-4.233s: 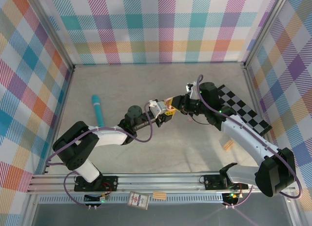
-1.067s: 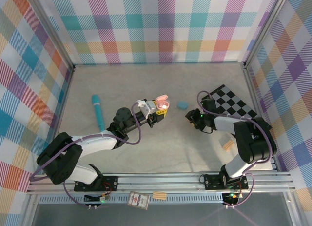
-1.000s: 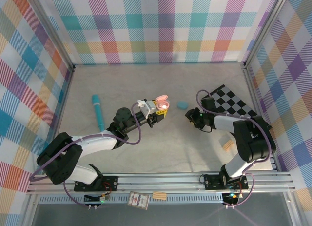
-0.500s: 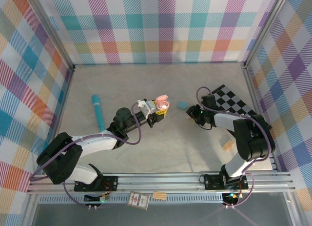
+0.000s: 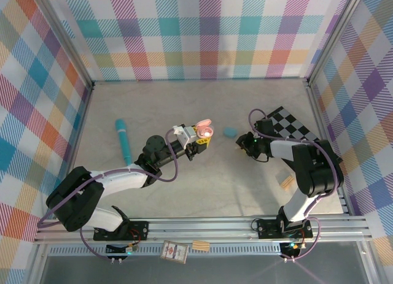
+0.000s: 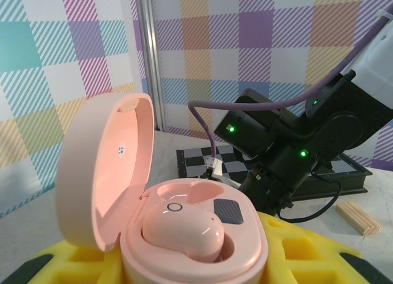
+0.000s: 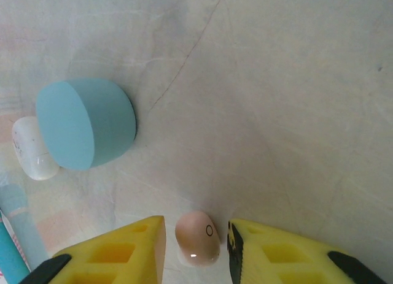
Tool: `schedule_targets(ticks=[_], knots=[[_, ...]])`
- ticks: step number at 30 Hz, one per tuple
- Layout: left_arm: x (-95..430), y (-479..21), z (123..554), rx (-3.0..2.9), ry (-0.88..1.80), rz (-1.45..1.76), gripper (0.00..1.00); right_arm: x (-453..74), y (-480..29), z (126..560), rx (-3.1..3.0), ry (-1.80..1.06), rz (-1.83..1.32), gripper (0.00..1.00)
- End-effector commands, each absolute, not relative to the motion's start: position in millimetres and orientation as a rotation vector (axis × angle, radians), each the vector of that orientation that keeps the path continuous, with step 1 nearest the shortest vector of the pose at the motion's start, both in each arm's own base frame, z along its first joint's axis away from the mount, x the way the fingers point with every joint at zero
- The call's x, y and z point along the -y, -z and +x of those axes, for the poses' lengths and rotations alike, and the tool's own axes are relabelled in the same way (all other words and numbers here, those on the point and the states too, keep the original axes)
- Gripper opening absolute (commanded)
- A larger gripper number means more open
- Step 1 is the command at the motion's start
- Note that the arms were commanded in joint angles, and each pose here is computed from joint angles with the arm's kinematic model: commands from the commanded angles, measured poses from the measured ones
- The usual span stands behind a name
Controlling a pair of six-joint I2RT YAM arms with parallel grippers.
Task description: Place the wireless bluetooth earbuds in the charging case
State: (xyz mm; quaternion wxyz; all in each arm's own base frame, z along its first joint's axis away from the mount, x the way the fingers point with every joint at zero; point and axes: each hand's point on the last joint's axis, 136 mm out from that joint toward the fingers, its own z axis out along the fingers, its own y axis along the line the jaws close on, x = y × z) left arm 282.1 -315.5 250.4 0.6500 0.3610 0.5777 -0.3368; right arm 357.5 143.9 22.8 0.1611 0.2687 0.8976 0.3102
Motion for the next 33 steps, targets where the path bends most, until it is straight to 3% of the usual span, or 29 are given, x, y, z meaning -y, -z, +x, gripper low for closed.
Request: schedule_targets(ticks=[1,20,33], knots=[[315,-264,278,-1.255,0.776,0.820,0.34,-159,-16,361,-2.593,-0.919,0.671,0.32],[316,-262,280,-1.262,0.774,0.821,0.34,-156,-13,355,-2.664,-0.854,0.582,0.23],[319,-253,284,-1.289,0.767,0.827,0.34,-140,-51,342,-2.647,-0.685,0.426,0.22]])
